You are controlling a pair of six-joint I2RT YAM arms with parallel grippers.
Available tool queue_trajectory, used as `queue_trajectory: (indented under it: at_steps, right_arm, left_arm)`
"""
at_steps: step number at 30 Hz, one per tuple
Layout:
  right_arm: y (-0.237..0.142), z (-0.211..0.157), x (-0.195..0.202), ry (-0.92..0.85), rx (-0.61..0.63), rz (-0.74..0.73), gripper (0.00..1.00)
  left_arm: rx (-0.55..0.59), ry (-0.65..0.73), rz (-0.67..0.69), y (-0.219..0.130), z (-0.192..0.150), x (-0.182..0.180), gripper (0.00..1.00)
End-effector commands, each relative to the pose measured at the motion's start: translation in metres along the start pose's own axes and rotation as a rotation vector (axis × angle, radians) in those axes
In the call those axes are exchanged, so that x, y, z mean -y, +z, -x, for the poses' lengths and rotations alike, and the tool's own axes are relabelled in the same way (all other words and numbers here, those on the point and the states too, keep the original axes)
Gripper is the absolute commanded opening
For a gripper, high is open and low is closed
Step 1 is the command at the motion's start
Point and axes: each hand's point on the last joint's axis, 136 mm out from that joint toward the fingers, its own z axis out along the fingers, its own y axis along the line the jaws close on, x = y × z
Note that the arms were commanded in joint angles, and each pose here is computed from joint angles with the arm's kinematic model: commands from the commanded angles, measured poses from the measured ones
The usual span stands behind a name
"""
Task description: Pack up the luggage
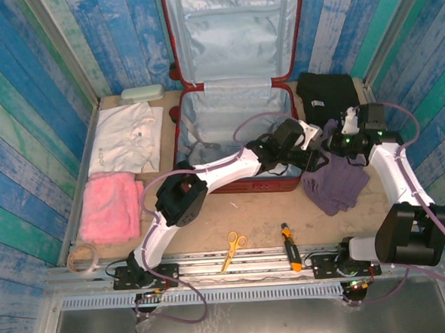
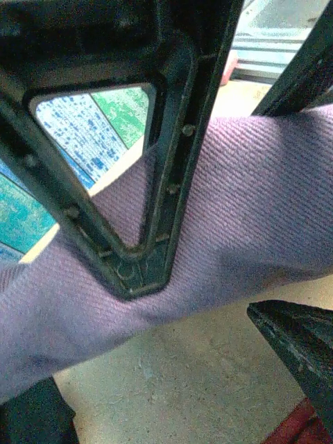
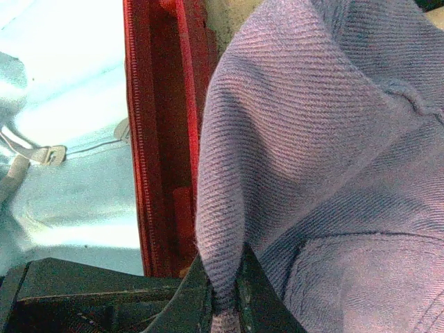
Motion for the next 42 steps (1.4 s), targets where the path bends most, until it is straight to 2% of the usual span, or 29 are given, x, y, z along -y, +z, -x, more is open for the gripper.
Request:
queue_trajectory:
  at_steps: [1, 4, 6, 7, 10, 11, 12, 13, 15, 17, 19, 22, 31, 36, 42]
  right_arm:
    - [-0.006, 0.014, -0.012, 0.003, 0.036, 0.047, 0.0]
    - [-0.006, 0.016, -0.013, 0.011, 0.037, 0.05, 0.01]
    - [-0.007, 0.017, -0.013, 0.016, 0.041, 0.049, 0.0]
    - [-0.007, 0.018, -0.014, 0.017, 0.047, 0.049, 0.0]
    - [-0.009, 0.02, -0.008, 0.025, 0.059, 0.026, 0.01]
    - [-0.01, 0.021, -0.007, 0.032, 0.062, 0.023, 0.01]
    - [-0.01, 0.022, -0.005, 0.038, 0.064, 0.02, 0.05]
    - [-0.011, 0.023, -0.003, 0.041, 0.066, 0.015, 0.15]
    - [-0.011, 0.025, 0.001, 0.049, 0.067, -0.002, 0.45]
    - [-0.01, 0.027, 0.011, 0.065, 0.06, -0.053, 0.65]
    - [-0.011, 0.03, 0.026, 0.081, 0.051, -0.137, 0.82]
    - [-0.011, 0.036, 0.029, 0.082, 0.03, -0.163, 0.98]
    - [0.003, 0.046, 0.0, 0.052, -0.088, -0.034, 1.0]
    - [0.033, 0.028, 0.007, -0.007, -0.216, -0.129, 1.0]
    - [0.052, 0.015, 0.013, -0.066, -0.284, -0.229, 0.99]
  left_arm:
    - [-0.099, 0.033, -0.003, -0.003, -0.031, 0.016, 0.7]
    - [-0.102, 0.06, 0.05, -0.006, -0.032, 0.016, 0.67]
    - [-0.109, 0.058, 0.075, -0.008, -0.033, 0.015, 0.59]
    - [-0.115, 0.055, 0.088, -0.008, -0.033, 0.013, 0.49]
    - [-0.147, 0.046, 0.114, -0.01, -0.033, 0.012, 0.09]
    - [-0.15, 0.054, 0.119, -0.01, -0.032, 0.013, 0.01]
    - [-0.147, 0.068, 0.127, -0.012, -0.03, 0.015, 0.0]
    - [-0.137, 0.087, 0.135, -0.013, -0.027, 0.018, 0.0]
    - [-0.124, 0.124, 0.147, -0.014, -0.024, 0.022, 0.0]
    - [-0.113, 0.151, 0.162, -0.017, -0.021, 0.026, 0.0]
    - [-0.105, 0.174, 0.171, -0.018, -0.019, 0.028, 0.0]
    - [-0.092, 0.208, 0.187, -0.02, -0.015, 0.028, 0.0]
    - [-0.016, 0.36, 0.272, -0.036, 0.0, 0.031, 0.0]
    - [0.007, 0.388, 0.298, -0.042, 0.003, 0.028, 0.0]
    - [-0.014, 0.42, 0.317, -0.041, 0.001, 0.025, 0.0]
